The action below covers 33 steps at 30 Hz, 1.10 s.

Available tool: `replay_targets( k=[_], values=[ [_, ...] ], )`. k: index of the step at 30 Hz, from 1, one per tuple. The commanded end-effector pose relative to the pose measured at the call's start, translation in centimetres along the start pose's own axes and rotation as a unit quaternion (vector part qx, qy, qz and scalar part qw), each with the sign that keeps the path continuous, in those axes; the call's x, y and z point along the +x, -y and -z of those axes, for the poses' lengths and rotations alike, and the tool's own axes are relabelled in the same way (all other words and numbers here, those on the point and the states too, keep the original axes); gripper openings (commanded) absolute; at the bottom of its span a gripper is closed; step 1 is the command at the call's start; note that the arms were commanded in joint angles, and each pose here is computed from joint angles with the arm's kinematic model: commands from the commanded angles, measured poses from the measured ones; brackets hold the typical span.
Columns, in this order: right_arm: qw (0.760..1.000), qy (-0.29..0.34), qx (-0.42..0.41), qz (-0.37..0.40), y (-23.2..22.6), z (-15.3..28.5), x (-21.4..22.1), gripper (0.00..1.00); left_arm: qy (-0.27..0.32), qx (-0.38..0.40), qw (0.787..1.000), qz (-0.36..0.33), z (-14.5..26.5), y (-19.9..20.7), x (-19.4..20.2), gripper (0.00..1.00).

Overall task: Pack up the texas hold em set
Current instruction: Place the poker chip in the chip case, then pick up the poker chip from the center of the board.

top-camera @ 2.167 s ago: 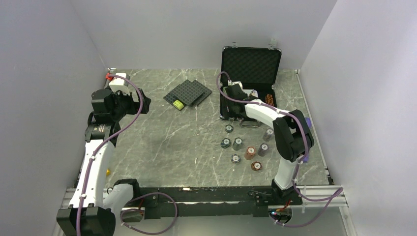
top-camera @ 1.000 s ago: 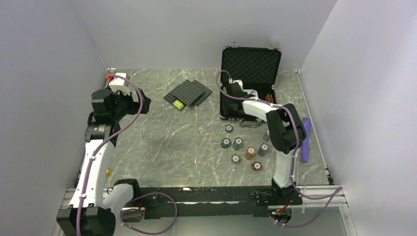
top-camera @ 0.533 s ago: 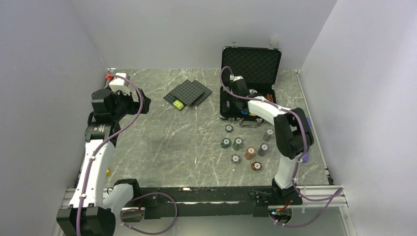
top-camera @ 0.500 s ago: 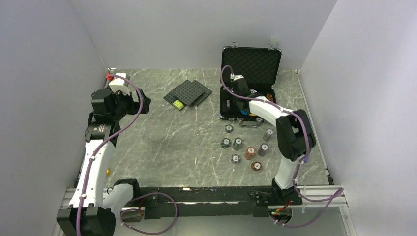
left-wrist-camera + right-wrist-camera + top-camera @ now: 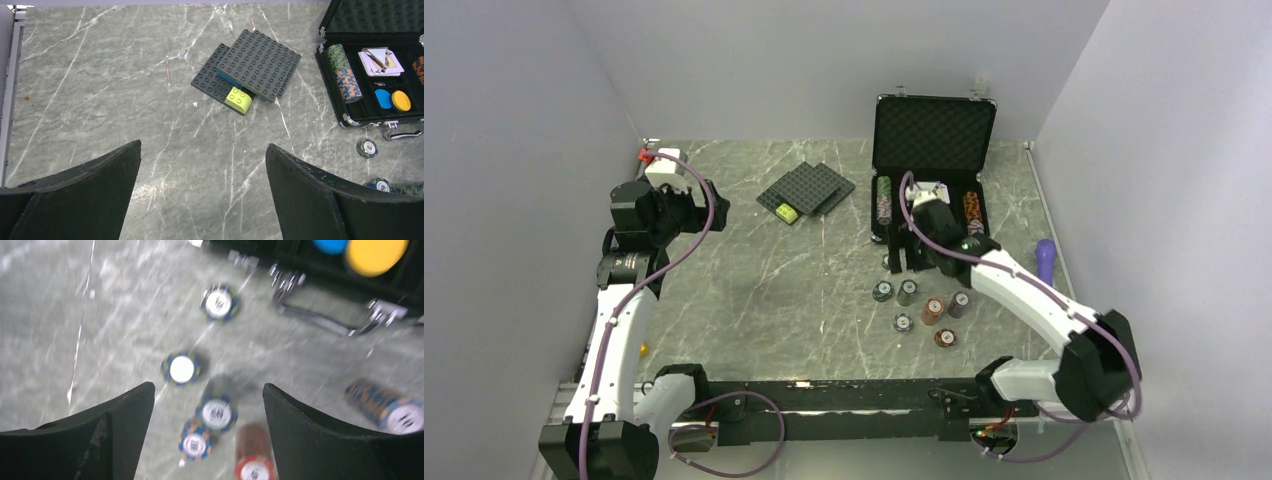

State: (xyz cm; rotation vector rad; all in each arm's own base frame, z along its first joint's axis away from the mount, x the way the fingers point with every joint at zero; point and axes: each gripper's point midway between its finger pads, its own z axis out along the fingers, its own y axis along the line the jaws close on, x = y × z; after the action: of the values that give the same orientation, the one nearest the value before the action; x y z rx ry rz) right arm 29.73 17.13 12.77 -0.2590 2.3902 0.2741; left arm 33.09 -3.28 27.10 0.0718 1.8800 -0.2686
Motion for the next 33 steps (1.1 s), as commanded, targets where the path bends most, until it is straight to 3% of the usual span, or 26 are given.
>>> replay_targets(
  k=[1,9,25,33],
  values=[
    [0.999,-0.035,-0.028,-0.024,-1.5,3.0,4.6,0.84,0.02,-0.004,1.0,0.0,0.4,0.1,-1.0,0.98],
    [0.998,-0.036,0.007,-0.042,-0.6,2.6,7.4,0.83,0.016,-0.004,1.0,0.0,0.2,0.1,-0.7,0.98],
    [0.998,0.0,0.056,-0.033,0.2,-0.1,7.5,0.62,0.015,-0.005,1.0,-0.001,0.2,0.1,-0.7,0.98],
    [0.998,-0.022,0.061,-0.025,0.0,-1.5,8.4,0.53,0.016,-0.004,1.0,-0.002,0.2,0.1,-0.7,0.98]
  ],
)
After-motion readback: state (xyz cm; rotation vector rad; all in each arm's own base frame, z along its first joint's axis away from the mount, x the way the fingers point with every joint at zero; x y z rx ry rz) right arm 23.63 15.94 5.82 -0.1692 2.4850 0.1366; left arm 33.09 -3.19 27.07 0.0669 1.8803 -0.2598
